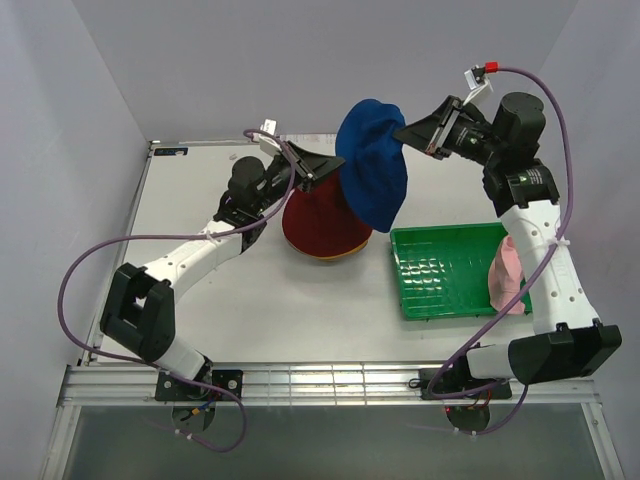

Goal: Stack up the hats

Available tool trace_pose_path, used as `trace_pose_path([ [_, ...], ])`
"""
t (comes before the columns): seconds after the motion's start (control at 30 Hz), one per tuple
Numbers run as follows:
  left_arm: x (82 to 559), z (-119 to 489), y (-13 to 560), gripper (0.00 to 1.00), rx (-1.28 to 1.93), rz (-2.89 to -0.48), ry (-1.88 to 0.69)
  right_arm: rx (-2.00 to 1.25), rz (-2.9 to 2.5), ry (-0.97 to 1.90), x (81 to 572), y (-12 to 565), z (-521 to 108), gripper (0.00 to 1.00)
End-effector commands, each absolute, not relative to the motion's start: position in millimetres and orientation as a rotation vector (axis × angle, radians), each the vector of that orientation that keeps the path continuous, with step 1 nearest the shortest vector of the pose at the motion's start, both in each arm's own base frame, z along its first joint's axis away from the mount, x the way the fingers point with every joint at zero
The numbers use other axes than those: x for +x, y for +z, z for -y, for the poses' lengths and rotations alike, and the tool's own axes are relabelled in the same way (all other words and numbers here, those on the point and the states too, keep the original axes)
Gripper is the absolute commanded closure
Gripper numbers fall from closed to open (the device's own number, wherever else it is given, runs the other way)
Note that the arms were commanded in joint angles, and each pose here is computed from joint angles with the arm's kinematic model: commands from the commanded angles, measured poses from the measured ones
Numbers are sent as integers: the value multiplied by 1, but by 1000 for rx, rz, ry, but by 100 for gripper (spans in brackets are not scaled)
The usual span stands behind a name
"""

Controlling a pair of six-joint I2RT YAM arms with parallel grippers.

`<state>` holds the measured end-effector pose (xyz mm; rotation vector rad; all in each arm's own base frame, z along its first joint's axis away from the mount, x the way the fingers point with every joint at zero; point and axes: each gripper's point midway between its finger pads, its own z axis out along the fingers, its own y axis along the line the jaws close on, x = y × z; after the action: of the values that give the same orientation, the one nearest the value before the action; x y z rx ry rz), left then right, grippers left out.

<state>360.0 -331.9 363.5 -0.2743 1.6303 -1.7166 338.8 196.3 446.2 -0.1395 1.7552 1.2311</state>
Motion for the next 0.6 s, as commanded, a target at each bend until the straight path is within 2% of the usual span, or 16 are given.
trace_pose_path([
  [0.0, 358, 316, 388, 100, -226, -1582, -1713, -207, -1765, 1215, 343, 434, -209, 92],
  [0.57, 368, 254, 342, 100, -370, -1653, -1627, -234, -1905, 1138, 370, 392, -259, 92],
])
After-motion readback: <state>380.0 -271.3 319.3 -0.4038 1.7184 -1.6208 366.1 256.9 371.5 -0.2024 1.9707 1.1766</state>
